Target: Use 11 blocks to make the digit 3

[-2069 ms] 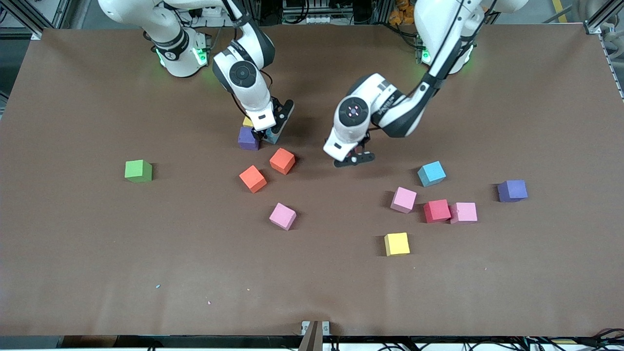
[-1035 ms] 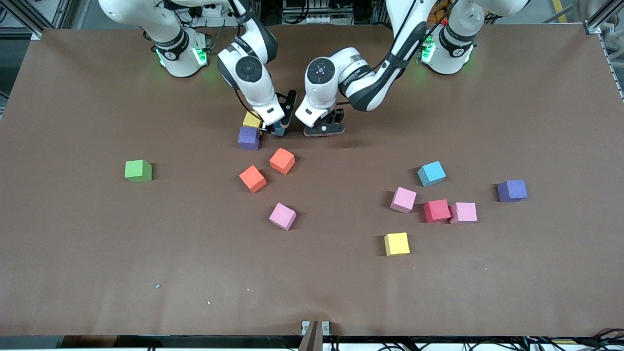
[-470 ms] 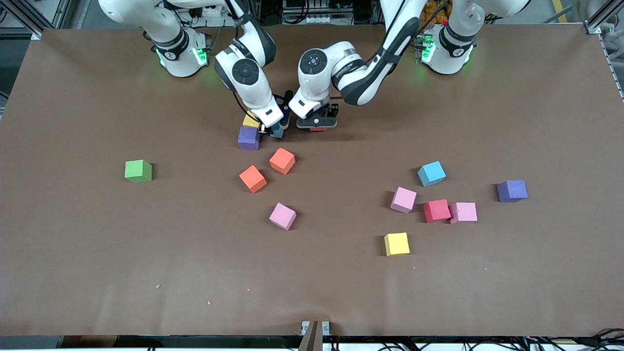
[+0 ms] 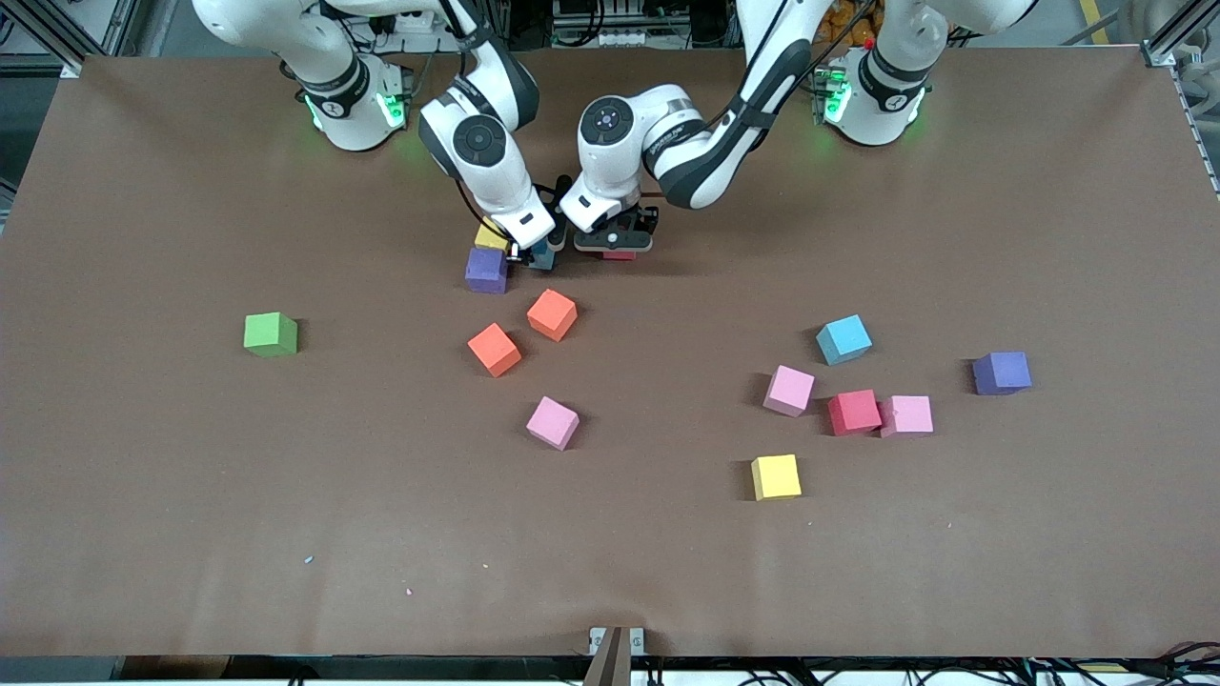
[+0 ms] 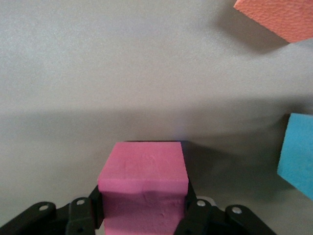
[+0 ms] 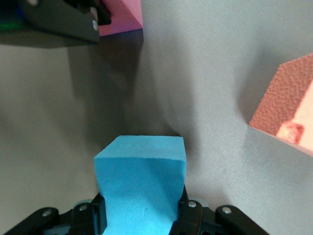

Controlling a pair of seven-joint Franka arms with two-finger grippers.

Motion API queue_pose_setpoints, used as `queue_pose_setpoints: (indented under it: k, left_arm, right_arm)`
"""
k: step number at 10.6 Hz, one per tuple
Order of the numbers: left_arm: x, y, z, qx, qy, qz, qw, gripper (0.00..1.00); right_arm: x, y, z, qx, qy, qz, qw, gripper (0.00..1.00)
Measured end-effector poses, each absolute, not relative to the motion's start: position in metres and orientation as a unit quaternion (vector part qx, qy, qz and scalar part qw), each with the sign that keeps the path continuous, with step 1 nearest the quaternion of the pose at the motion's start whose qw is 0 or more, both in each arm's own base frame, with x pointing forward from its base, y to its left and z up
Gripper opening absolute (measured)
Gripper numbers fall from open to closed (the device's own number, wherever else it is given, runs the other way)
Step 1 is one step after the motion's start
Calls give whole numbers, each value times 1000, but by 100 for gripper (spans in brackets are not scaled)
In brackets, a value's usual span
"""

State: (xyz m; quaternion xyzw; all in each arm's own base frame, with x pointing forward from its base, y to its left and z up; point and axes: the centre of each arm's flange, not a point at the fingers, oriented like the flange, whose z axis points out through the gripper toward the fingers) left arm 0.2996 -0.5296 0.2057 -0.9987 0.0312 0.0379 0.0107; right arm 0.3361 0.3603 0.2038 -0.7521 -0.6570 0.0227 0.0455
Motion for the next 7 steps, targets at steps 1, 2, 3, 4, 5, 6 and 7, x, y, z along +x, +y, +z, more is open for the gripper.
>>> queue_pose_setpoints:
  k: [1,2,3,4,5,6,7]
  left_arm:
    - [300,-530,205,-999,34,37,11,60]
    - [299,-531,205,-999,37,36,11,60]
    - [299,-532,205,-999,39,36,11,60]
    - [298,-533,206,-999,40,35,11,60]
    - [296,-534,206,-998,42,35,10,60]
    - [293,-536,206,-998,46,35,9,60]
    - [291,-539,207,-998,48,34,8,60]
  right_arm:
    - [341,355,204,-753,-656,23,46,53]
    - [345,351,203,-754,-655,24,46,53]
    - [345,349,203,-754,-655,25,46,53]
    - [345,349,202,-754,-654,27,46,53]
    - [344,348,201,-754,-654,29,46,53]
    - [344,348,201,-754,-654,30,46,53]
    - [343,347,200,-754,-655,30,46,53]
